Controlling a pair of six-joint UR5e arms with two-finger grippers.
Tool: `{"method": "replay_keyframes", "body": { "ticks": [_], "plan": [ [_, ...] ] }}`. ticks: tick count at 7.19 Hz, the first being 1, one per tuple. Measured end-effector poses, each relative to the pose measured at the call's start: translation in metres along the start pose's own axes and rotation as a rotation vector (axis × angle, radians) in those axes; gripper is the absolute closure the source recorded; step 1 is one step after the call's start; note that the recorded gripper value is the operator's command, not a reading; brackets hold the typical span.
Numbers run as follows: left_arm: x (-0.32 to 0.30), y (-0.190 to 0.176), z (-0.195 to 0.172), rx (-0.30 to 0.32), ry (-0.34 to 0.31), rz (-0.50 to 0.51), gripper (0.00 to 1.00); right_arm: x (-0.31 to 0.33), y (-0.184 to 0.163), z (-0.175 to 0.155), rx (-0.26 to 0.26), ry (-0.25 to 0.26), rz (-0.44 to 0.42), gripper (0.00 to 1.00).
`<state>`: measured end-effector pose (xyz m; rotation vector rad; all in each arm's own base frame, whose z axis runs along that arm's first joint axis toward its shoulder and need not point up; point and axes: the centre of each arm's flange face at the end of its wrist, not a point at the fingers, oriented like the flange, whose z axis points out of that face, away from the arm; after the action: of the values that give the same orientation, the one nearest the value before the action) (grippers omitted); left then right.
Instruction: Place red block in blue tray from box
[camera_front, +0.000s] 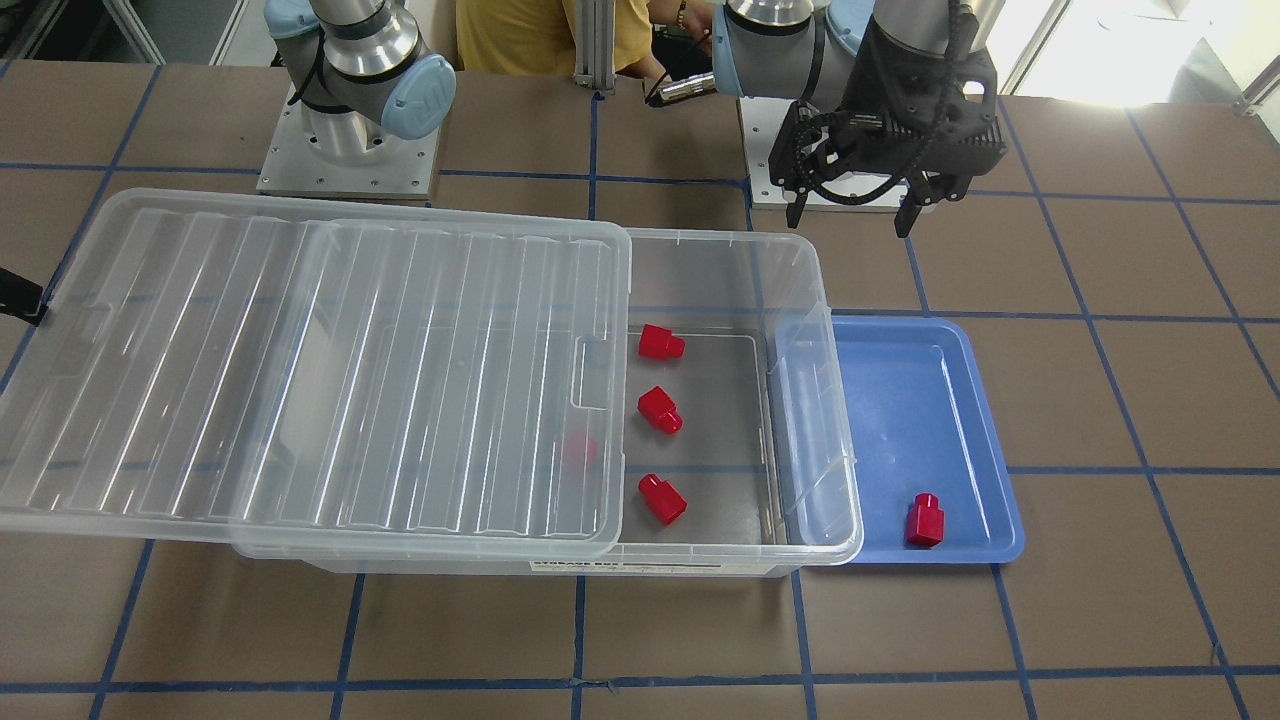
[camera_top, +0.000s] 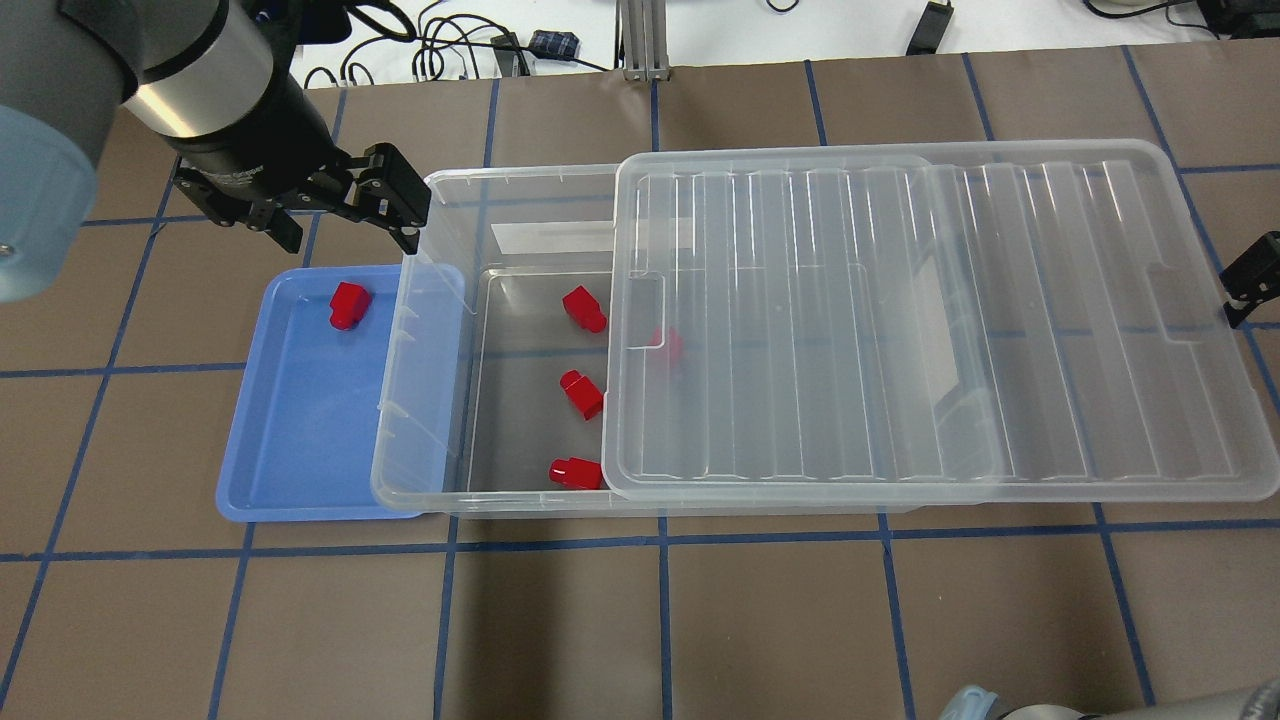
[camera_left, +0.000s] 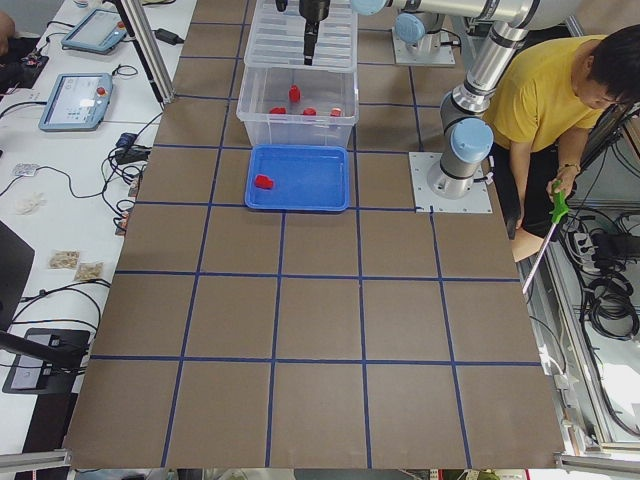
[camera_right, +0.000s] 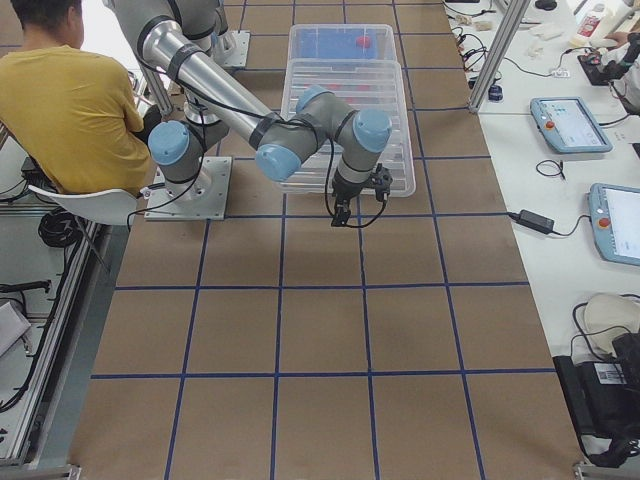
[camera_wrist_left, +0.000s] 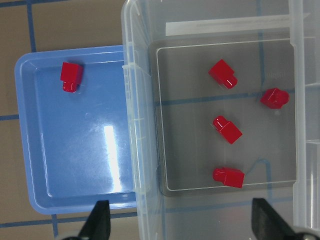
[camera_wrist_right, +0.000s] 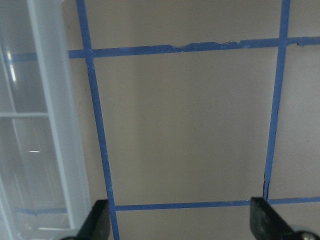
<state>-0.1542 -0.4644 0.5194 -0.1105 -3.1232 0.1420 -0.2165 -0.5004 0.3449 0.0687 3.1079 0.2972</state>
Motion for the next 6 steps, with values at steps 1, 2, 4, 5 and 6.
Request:
{"method": "replay_keyframes", "body": {
  "ticks": [1,2,4,5,6],
  "plan": [
    [0.0,-0.001,0.001,-0.001,0.001,0.0,0.0,-0.003,0.0,0.002,-0.002,-0.005,-0.002,0.0],
    [0.002,-0.001,0.002,-0.003,0.001,0.005,0.0,-0.009,-0.001,0.003,0.001,-0.012,-0.007,0.0],
    [0.004,-0.001,0.004,-0.006,0.001,0.009,0.0,-0.024,-0.004,0.0,0.01,-0.016,-0.004,0.0],
    [0.003,-0.001,0.004,-0.006,0.0,0.009,0.0,-0.03,-0.006,0.0,0.014,-0.021,-0.007,0.0],
    [0.001,-0.001,0.004,-0.005,-0.001,0.007,0.0,-0.04,-0.009,-0.001,0.021,-0.029,-0.012,0.0]
  ]
}}
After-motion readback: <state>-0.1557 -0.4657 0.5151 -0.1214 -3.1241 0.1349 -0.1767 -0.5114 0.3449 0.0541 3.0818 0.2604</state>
